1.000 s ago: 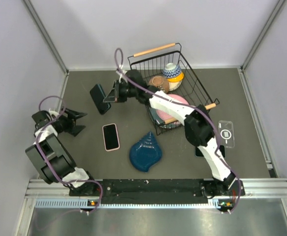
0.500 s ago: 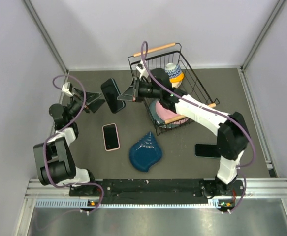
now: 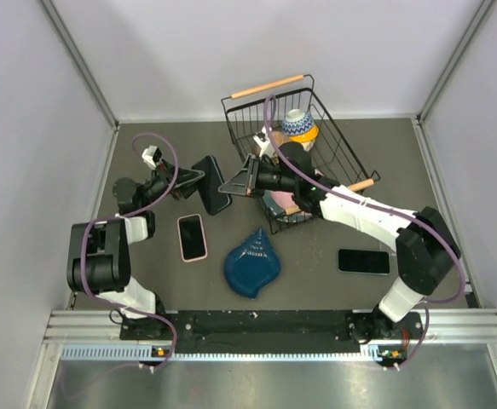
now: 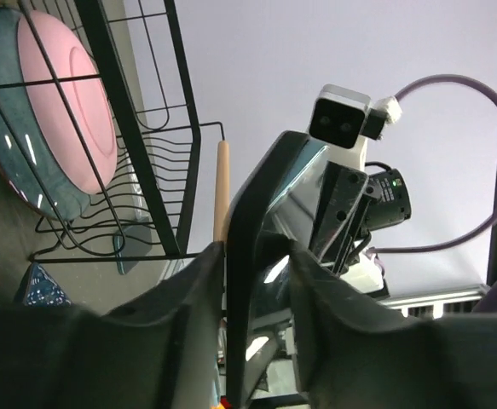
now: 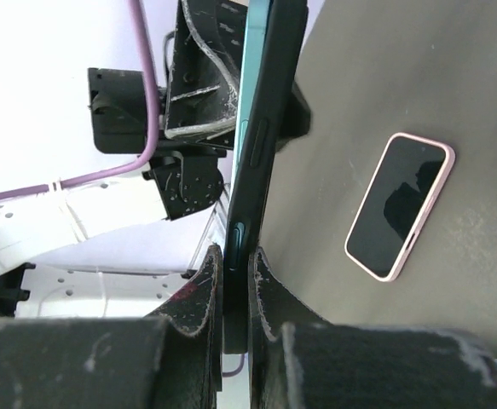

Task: Put the phone into the phone case

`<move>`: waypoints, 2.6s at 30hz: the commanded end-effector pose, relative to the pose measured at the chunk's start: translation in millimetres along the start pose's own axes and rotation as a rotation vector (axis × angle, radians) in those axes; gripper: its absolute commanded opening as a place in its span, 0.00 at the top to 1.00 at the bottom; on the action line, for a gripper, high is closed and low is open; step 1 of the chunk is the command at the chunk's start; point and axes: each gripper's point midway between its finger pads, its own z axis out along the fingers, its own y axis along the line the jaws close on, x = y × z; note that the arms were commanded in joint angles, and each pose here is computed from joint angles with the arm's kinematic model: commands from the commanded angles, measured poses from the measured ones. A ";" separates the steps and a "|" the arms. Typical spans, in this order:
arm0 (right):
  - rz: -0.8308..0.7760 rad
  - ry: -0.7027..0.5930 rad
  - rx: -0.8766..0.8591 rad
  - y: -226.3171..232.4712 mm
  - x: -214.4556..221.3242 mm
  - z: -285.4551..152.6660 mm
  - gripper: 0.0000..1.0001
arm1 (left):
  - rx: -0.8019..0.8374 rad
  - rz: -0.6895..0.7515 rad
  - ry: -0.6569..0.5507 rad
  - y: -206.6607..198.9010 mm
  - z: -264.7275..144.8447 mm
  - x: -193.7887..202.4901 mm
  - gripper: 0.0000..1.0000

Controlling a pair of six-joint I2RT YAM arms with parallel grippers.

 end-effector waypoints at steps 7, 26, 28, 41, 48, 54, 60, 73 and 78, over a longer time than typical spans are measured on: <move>-0.196 -0.094 -0.128 62.5 -26.4 -34.0 0.77 | 0.185 0.378 0.161 -48.1 5.0 44.6 1.00; -0.234 -0.056 -0.102 51.4 -31.5 -83.3 0.33 | 0.253 0.506 0.501 -68.4 18.0 123.9 1.00; -0.231 -0.062 -0.095 49.9 -31.4 -84.7 0.34 | 0.258 0.515 0.508 -71.2 17.8 126.1 1.00; -0.232 -0.145 0.037 31.5 -42.3 -101.5 0.27 | 0.260 0.527 0.529 -73.6 19.5 125.9 1.00; -0.218 -0.101 0.108 9.2 -36.9 -94.4 0.26 | 0.263 0.535 0.530 -76.4 19.5 126.0 1.00; -0.188 -0.086 -0.025 23.4 -29.6 -87.1 0.34 | 0.260 0.530 0.530 -74.2 18.8 126.7 1.00; -0.136 -0.085 -0.100 27.7 -24.1 -83.1 0.44 | 0.262 0.529 0.525 -74.2 19.5 126.0 1.00; -0.208 -0.162 -0.153 53.7 -36.9 -92.9 1.00 | 0.206 0.470 0.508 -55.1 29.7 115.0 1.00; -0.369 -0.158 -0.103 58.0 -35.3 -95.2 1.00 | 0.083 0.409 0.470 -36.5 38.1 104.3 1.00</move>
